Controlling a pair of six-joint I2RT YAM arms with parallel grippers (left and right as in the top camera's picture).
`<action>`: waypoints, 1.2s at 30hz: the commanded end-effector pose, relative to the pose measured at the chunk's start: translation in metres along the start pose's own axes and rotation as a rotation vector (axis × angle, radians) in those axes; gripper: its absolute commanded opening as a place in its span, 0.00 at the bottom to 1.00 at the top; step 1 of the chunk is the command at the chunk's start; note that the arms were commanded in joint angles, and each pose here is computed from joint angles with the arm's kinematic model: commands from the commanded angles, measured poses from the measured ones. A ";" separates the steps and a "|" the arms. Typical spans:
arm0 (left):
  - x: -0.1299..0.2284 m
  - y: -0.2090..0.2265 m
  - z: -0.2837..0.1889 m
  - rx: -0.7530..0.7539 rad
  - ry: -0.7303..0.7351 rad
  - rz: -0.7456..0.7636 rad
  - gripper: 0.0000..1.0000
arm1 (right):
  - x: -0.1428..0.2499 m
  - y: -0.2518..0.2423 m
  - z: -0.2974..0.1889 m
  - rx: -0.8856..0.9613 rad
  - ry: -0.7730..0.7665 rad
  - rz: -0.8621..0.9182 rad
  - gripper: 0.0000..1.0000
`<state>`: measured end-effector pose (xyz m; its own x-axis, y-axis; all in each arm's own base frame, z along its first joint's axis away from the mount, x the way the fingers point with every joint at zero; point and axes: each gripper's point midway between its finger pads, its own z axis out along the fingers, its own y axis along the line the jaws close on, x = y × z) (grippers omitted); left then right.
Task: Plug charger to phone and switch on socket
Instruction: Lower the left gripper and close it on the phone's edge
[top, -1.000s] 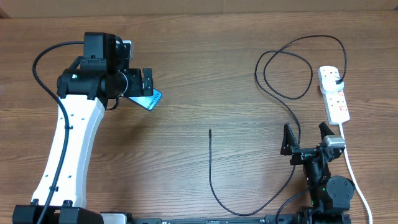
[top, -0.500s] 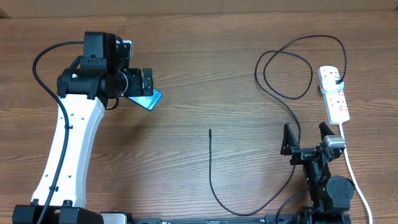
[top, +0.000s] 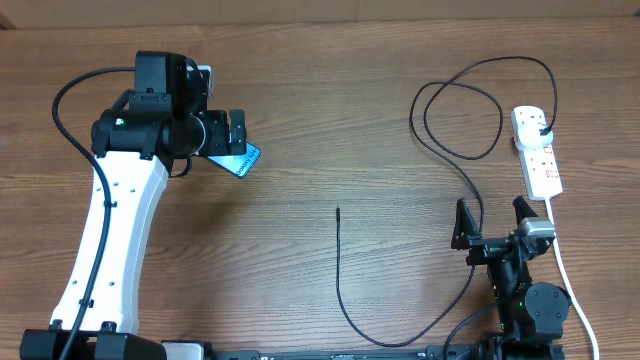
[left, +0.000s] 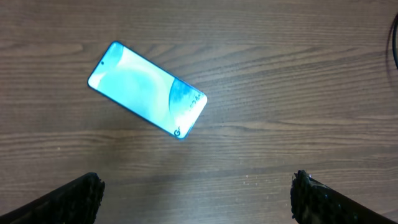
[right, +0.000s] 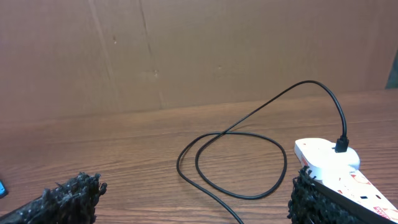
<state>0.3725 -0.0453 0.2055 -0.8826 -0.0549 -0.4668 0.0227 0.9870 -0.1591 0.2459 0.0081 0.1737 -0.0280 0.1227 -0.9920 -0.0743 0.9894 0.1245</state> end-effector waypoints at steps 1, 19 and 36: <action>-0.007 -0.004 -0.007 0.005 -0.022 -0.033 1.00 | 0.002 0.002 0.000 -0.011 -0.004 -0.005 1.00; -0.004 0.009 0.021 -0.067 0.042 -0.408 1.00 | 0.002 0.002 0.000 -0.011 -0.004 -0.005 1.00; -0.001 0.018 0.069 -0.130 0.126 -0.599 1.00 | 0.002 0.002 0.000 -0.011 -0.004 -0.005 1.00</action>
<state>0.3960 -0.0334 0.1351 -0.7933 -0.5723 -0.2076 -0.5333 0.8178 -0.2164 0.2459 0.0081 0.1738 -0.0276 0.1223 -0.9921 -0.0743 0.9895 0.1240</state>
